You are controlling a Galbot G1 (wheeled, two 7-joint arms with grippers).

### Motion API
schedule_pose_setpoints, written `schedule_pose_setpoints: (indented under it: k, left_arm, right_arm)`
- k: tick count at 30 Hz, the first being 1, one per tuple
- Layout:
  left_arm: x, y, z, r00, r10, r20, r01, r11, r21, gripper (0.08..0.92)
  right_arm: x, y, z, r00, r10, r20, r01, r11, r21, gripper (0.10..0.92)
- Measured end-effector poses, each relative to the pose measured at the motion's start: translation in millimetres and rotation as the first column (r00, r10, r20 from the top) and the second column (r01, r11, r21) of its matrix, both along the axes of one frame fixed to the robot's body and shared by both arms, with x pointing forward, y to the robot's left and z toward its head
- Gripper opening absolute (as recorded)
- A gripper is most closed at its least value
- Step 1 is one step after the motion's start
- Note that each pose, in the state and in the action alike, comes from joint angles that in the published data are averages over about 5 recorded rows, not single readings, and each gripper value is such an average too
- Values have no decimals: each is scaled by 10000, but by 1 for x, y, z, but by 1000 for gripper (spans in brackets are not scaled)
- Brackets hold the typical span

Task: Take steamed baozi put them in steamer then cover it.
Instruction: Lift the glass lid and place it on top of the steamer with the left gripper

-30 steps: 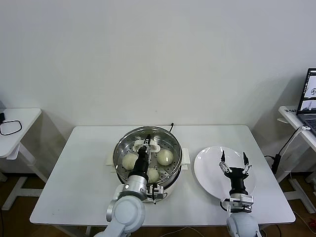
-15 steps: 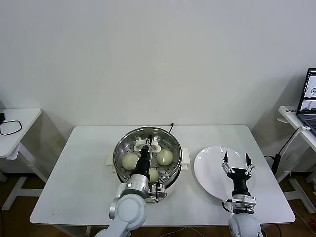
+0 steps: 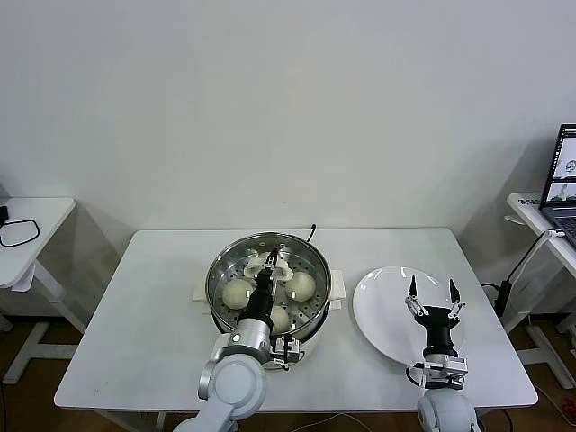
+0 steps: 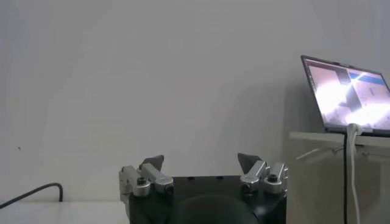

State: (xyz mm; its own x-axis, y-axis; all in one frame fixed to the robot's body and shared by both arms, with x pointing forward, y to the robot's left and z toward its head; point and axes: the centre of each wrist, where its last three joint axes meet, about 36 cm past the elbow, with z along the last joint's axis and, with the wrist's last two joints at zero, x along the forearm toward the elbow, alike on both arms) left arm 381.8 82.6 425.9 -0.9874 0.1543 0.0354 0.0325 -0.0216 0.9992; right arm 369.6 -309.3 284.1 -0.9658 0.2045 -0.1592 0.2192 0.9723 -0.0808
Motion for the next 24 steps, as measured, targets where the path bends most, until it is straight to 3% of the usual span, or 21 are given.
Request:
schedule_pose_setpoints:
  k: [14, 24]
  left_arm:
    - [-2, 1, -1, 10000, -52, -13, 52, 10000, 56, 214]
    - [-8, 5, 3, 10000, -48, 17, 48, 10000, -85, 483]
  right_arm:
    - [1, 1, 1, 10000, 0, 31, 0, 10000, -16, 823]
    - [0, 2, 1, 10000, 28, 43, -28, 10000, -39, 823]
